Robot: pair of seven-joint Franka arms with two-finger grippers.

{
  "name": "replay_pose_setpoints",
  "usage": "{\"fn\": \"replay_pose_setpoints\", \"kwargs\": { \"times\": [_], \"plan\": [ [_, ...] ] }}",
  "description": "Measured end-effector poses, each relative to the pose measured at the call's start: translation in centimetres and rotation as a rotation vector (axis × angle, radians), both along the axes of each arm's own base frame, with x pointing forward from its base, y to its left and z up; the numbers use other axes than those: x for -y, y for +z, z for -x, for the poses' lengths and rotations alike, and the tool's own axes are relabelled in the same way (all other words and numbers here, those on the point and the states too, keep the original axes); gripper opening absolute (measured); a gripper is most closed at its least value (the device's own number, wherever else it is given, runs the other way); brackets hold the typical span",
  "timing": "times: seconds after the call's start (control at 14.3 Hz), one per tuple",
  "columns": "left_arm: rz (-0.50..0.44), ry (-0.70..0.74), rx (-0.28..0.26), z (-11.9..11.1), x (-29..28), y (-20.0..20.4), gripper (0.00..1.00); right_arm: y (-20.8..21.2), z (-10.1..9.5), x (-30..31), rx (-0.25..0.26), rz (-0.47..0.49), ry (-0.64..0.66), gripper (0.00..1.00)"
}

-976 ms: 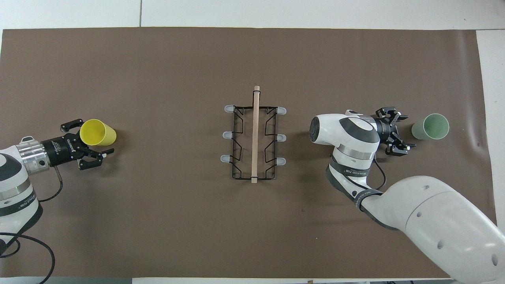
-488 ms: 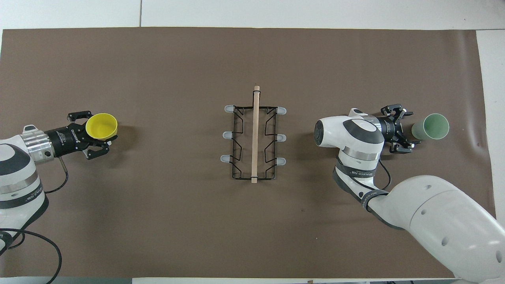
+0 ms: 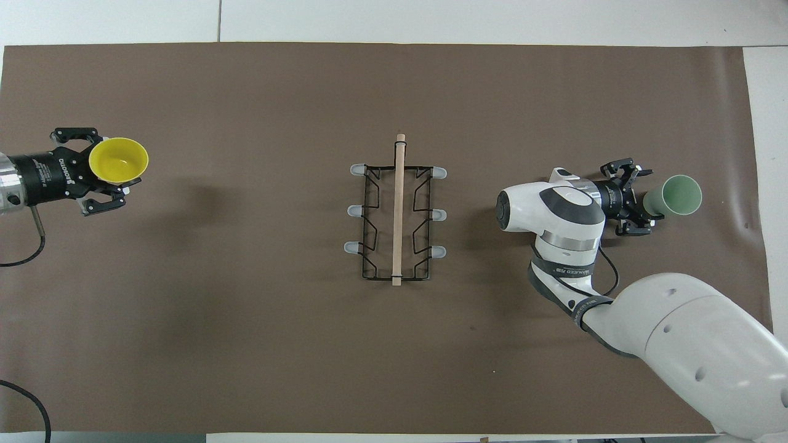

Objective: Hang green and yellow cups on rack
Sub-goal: 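Grasp the yellow cup with the left gripper while the right gripper grasps green, then carry the yellow cup to the rack and hang it with the left gripper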

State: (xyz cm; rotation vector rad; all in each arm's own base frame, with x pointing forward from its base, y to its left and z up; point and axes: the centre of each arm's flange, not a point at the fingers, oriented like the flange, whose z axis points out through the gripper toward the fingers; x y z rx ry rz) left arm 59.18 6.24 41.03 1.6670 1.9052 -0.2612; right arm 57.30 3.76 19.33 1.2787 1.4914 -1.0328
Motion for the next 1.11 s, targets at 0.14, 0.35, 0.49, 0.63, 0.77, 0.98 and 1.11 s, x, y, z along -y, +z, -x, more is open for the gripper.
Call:
{"fn": "replay_pose_setpoints", "kwargs": {
  "times": [0.14, 0.35, 0.49, 0.63, 0.77, 0.98, 1.11],
  "plan": [
    [-0.113, -0.060, -0.011, -1.3, 4.7, 3.1, 0.66, 0.0, -0.1, 0.5, 0.001, 0.005, -0.002, 1.00],
    [-0.315, -0.227, -0.005, -1.1, 12.4, 5.7, 0.66, 0.1, -0.1, 0.8, 0.001, 0.011, -0.001, 1.00],
    [-0.467, -0.292, -0.027, 0.3, 17.7, 6.6, 0.66, -0.1, 0.3, 1.0, 0.010, 0.021, -0.013, 1.00],
    [-0.622, -0.345, -0.022, 2.3, 23.8, 6.9, 0.66, -0.2, 0.7, 1.2, 0.028, 0.026, -0.023, 1.00],
    [-0.776, -0.370, 0.003, 4.8, 29.3, 6.9, 0.66, -0.2, 0.9, 1.6, 0.029, 0.030, -0.032, 1.00],
    [-0.964, -0.386, 0.036, 8.1, 34.3, 6.3, 0.66, -0.1, 1.0, 2.6, 0.030, 0.031, -0.050, 1.00],
    [-1.078, -0.392, 0.054, 10.7, 37.1, 5.1, 0.66, 0.0, 1.0, 3.2, 0.031, 0.031, -0.060, 1.00]
  ]
}}
